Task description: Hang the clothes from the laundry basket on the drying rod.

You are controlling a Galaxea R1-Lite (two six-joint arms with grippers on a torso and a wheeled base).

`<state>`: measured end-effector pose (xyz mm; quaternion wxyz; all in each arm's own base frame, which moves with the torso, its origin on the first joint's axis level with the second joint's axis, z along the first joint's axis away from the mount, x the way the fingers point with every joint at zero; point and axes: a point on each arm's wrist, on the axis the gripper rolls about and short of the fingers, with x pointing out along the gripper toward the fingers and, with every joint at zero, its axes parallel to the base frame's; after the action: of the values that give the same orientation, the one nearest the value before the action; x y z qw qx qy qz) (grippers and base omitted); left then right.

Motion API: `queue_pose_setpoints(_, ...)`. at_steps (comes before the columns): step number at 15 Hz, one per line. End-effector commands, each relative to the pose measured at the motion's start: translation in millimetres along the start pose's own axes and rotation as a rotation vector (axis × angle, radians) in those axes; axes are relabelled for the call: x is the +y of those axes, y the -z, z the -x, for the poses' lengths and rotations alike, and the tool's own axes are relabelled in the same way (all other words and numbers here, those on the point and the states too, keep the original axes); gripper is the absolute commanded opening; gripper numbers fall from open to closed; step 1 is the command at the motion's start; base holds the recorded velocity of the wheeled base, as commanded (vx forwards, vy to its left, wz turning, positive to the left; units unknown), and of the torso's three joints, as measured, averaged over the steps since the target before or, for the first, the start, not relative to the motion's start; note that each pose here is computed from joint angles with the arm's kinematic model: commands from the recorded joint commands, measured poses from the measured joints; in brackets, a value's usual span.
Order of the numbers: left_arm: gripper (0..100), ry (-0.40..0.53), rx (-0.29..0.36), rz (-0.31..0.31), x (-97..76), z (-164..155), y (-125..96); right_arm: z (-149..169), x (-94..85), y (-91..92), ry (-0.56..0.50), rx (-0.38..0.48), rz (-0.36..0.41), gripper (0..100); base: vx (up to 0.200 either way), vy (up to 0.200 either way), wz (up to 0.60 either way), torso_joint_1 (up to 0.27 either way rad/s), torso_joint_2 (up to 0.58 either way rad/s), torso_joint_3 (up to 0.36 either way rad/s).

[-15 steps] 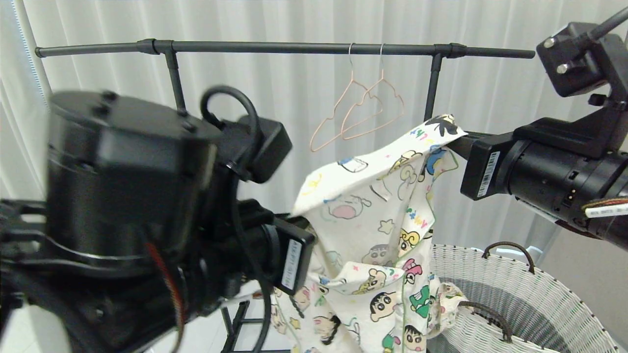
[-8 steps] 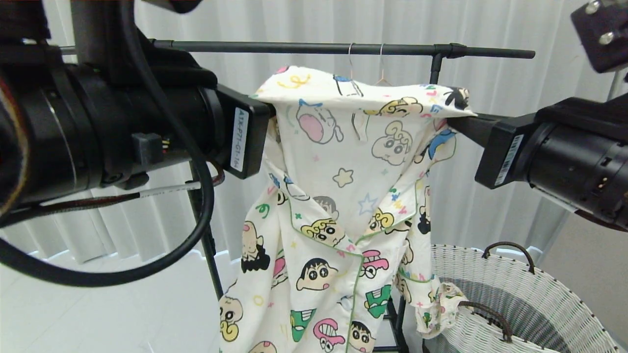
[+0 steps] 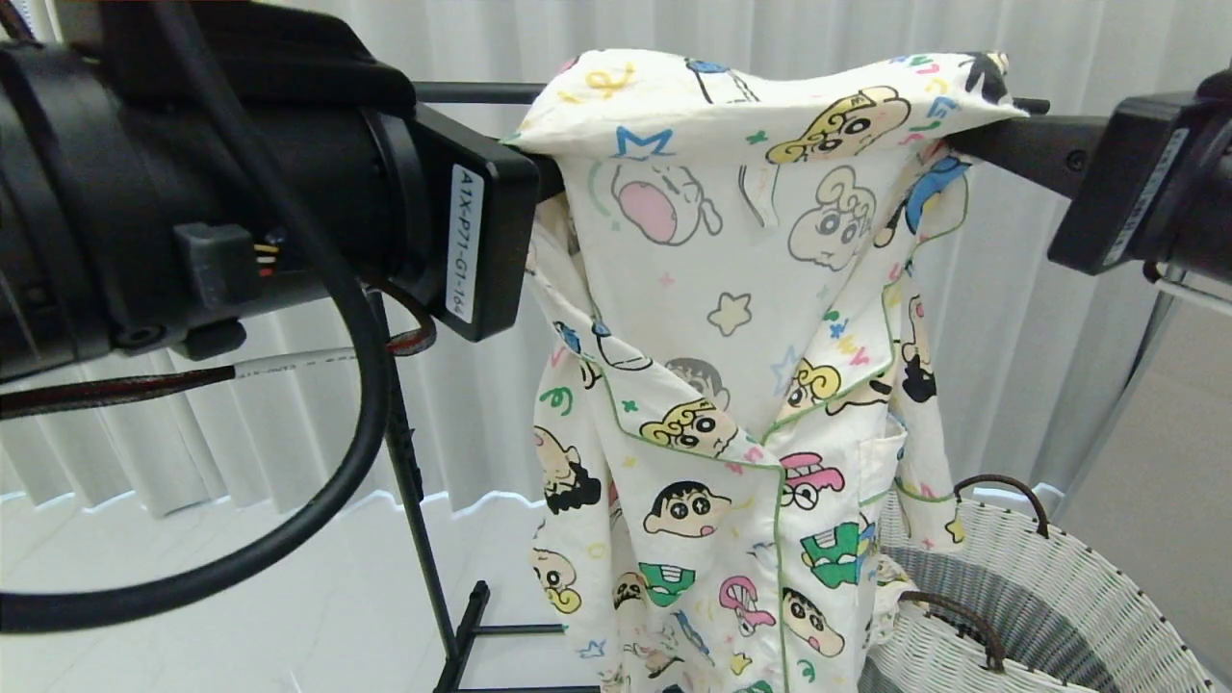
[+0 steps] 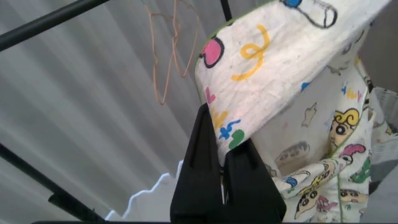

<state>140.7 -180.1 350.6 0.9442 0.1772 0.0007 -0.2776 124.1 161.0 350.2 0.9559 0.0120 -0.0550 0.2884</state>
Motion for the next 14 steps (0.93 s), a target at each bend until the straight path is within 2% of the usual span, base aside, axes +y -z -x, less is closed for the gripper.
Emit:
queue_pose_setpoints(1, 0, 0.007, -0.015, 0.003, -3.0, -1, 0, 36, -15.2, -13.4, -0.005, 0.01, 0.005, 0, 0.0, 0.0, 0.0, 0.0, 0.0, 0.0)
queue_pose_setpoints(3, 0, -0.009, -0.059, 0.024, -8.5, -15, -3, 73, -23.3, -16.1, -0.105, 0.072, 0.021, 0, 0.0, 0.0, 0.0, 0.0, 0.0, 0.0)
queue_pose_setpoints(5, 0, -0.024, -0.093, 0.04, -14.6, -31, -4, 98, -20.9, -13.3, -0.253, 0.126, 0.033, 0, 0.0, 0.0, 0.0, 0.0, 0.0, 0.0)
queue_pose_setpoints(8, 0, -0.024, -0.099, 0.045, -20.8, -43, -2, 104, -7.2, -11.4, -0.395, 0.136, 0.033, 0, 0.0, 0.0, 0.0, 0.0, 0.0, 0.0)
queue_pose_setpoints(11, 0, -0.023, -0.097, 0.048, -21.0, -43, -2, 103, -3.9, -11.1, -0.412, 0.134, 0.034, 0, 0.0, 0.0, 0.0, 0.0, 0.0, 0.0)
queue_pose_setpoints(14, 0, -0.031, -0.091, 0.051, -16.6, -33, -1, 101, -8.4, -9.0, -0.316, 0.14, 0.043, 0, 0.0, 0.0, 0.0, 0.0, 0.0, 0.0)
